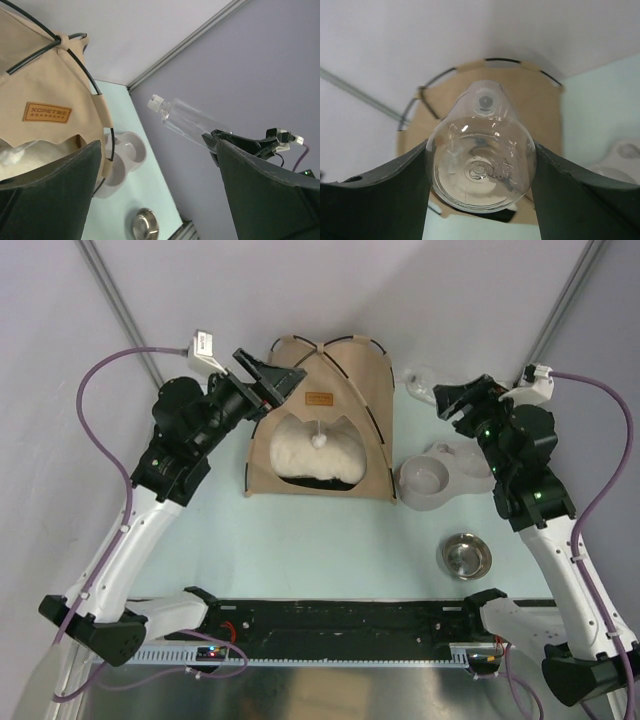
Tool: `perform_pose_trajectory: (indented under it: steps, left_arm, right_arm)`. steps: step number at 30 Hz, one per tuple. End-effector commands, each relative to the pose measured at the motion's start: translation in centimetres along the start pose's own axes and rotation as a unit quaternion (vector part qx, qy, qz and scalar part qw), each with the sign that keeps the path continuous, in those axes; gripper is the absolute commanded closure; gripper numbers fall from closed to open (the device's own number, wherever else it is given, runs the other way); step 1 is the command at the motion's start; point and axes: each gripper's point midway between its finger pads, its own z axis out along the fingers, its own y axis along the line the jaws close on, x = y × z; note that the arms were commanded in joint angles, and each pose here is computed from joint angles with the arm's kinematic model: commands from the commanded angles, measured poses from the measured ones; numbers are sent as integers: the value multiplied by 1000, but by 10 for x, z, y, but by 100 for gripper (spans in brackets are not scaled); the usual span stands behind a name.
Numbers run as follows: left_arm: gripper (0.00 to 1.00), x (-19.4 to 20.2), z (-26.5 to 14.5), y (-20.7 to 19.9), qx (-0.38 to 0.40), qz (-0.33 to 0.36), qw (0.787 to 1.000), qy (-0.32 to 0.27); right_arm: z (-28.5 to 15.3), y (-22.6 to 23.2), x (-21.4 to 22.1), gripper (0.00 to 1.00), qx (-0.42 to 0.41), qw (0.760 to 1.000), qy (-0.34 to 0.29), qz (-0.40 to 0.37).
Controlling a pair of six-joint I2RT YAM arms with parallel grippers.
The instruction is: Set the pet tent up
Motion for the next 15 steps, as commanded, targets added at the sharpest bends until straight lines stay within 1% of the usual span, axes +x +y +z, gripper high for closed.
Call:
perform_pose_trajectory:
  steps: [1,3,5,7,9,12,15]
  left_arm:
    - [0,-1,-9,7,-3,73,997,0]
    - [0,4,-7,15,-13,78,997,9]
    - [0,11,-6,23,-22,81,996,19]
    - [0,16,-4,30,-30,84,996,28]
    - [0,21,-3,36,-37,88,995,38]
    - [0,27,-3,44,-45,96,993,52]
    - [0,33,-4,55,-58,106,990,67]
  right_arm:
    - [-12,-63,4,63,133,990,23,-37]
    - [-11,-90,21,65,175,982,66,-39]
    - [-10,-113,38,70,212,971,104,-49]
    - [-7,-130,51,72,235,961,133,-59]
    - [-2,-142,60,71,252,952,156,-71]
    - [6,-153,69,67,271,939,192,-88]
    - [16,-165,76,68,292,926,216,-106]
